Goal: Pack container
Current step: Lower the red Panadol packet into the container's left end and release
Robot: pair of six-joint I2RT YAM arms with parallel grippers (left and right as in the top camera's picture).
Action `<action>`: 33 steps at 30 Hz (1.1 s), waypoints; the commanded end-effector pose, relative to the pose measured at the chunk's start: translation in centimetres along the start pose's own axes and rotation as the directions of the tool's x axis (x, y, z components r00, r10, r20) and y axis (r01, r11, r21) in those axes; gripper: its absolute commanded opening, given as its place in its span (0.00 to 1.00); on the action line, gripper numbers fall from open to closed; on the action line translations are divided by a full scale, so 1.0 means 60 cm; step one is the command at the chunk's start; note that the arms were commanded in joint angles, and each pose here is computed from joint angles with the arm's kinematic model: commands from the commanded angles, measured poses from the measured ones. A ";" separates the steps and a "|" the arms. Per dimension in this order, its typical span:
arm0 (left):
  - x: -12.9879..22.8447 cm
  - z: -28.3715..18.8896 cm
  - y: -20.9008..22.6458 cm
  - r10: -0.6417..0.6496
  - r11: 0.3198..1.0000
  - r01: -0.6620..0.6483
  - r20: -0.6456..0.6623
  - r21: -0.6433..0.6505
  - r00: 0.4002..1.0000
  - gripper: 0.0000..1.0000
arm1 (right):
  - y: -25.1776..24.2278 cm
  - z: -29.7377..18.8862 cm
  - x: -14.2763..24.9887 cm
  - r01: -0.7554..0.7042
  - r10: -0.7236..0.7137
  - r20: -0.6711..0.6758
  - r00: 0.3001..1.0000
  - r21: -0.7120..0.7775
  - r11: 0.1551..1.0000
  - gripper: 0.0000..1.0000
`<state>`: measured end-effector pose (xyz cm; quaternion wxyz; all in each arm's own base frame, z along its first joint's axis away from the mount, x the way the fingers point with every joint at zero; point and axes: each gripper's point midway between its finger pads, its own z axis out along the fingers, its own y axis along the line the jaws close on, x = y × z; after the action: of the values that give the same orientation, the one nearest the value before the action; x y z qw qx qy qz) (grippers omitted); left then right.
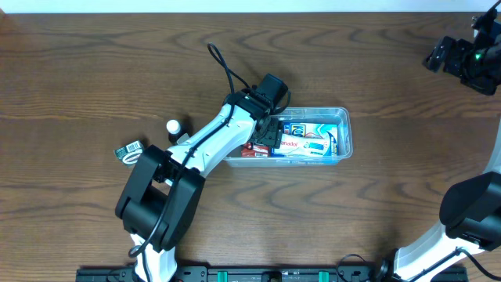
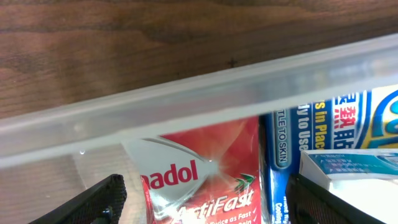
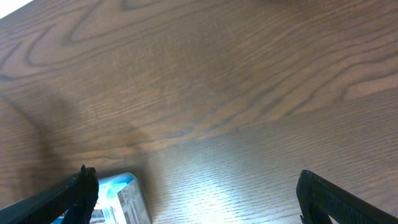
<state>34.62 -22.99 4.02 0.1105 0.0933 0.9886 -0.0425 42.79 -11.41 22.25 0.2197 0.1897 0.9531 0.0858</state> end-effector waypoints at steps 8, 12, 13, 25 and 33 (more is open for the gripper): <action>-0.045 -0.108 -0.013 0.006 0.998 -0.016 0.163 0.058 0.987 0.66 | 0.004 -0.023 -0.009 -0.002 0.003 0.039 0.999 -0.006 1.000 0.99; -0.034 -0.101 -0.008 0.008 0.999 -0.015 0.135 0.046 0.991 0.33 | 0.004 -0.023 -0.010 -0.002 0.002 0.040 0.999 -0.006 1.000 0.99; -0.031 -0.098 -0.007 0.009 0.999 -0.015 0.125 0.042 0.992 0.31 | 0.004 -0.023 -0.010 -0.002 0.002 0.040 0.999 -0.006 1.000 0.99; -0.002 -0.055 0.006 0.015 1.000 -0.015 0.028 -0.006 0.999 0.06 | 0.004 -0.023 -0.009 -0.002 0.003 0.039 0.999 -0.006 1.000 0.99; 0.015 -0.014 0.012 0.017 0.999 -0.018 -0.040 -0.034 0.999 0.06 | 0.004 -0.023 -0.009 -0.002 0.003 0.039 0.999 -0.006 1.000 0.99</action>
<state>33.76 -22.32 5.42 0.1017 0.0974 0.9894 -0.0351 42.79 -11.41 22.25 0.2197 0.1897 0.9531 0.0858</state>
